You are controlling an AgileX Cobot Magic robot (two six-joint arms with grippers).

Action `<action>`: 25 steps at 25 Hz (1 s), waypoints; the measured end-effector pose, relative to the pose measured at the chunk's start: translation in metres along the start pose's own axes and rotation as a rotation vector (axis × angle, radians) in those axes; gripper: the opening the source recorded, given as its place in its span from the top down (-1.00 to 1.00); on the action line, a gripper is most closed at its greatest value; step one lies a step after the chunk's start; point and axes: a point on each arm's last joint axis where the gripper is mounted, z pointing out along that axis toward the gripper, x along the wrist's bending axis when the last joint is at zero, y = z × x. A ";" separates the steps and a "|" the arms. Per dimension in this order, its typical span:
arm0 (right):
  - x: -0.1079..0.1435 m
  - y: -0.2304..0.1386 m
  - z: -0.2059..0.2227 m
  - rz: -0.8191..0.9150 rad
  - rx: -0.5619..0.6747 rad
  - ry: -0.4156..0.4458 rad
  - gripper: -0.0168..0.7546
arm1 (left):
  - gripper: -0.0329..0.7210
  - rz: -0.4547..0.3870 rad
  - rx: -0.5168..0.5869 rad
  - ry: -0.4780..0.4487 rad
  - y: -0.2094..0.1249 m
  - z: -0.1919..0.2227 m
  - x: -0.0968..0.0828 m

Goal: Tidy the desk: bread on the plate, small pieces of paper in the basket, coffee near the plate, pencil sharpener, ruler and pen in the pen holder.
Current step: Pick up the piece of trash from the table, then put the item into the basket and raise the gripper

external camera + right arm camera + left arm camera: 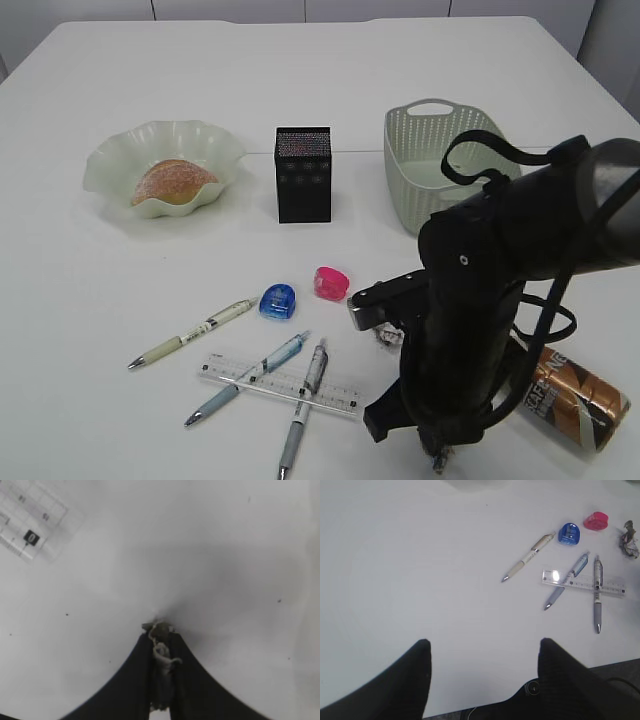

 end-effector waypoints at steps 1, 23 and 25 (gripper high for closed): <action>0.000 -0.001 -0.001 0.004 0.008 0.003 0.83 | -0.38 0.000 0.000 0.000 0.000 0.000 0.000; 0.006 0.081 -0.141 -0.038 -0.293 -0.114 0.86 | -0.38 0.001 0.000 0.002 0.000 0.000 0.000; 0.002 0.090 -0.164 -0.007 -0.381 -0.145 0.86 | -0.38 0.001 0.000 0.002 0.000 0.000 0.000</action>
